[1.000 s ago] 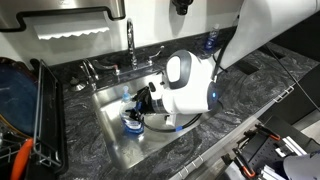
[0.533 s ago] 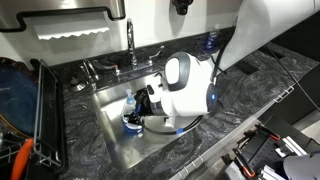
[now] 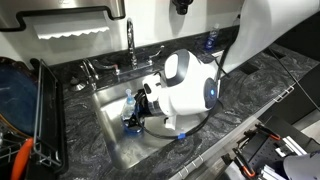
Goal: Pick the soap bottle and put it in the sink
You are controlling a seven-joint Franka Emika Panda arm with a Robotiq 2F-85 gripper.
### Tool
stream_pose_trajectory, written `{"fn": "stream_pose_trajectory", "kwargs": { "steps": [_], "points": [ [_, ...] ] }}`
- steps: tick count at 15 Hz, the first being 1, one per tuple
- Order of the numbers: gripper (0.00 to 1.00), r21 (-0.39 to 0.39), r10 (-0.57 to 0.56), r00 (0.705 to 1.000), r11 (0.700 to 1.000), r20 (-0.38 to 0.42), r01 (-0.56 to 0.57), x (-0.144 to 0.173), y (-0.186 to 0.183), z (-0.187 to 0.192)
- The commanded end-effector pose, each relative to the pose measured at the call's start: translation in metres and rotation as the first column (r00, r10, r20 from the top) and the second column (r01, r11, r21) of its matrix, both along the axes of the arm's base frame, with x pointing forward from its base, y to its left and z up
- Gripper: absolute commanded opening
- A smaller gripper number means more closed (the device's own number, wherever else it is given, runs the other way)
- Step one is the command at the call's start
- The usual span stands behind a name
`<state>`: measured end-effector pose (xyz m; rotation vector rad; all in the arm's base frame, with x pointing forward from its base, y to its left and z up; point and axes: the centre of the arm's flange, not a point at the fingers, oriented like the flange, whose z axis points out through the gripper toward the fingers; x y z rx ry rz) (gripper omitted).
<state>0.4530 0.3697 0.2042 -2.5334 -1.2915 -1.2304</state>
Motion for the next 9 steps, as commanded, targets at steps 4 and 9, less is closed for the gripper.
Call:
{"fn": "stream_pose_trajectory", "kwargs": {
  "steps": [4, 9],
  "points": [
    [1.00, -0.130, -0.052, 0.993, 0.991, -0.104, 0.039, -0.009, -0.028, 0.035],
    [1.00, -0.157, -0.064, 0.988, 0.987, -0.139, 0.042, -0.020, -0.051, 0.071]
  ]
}}
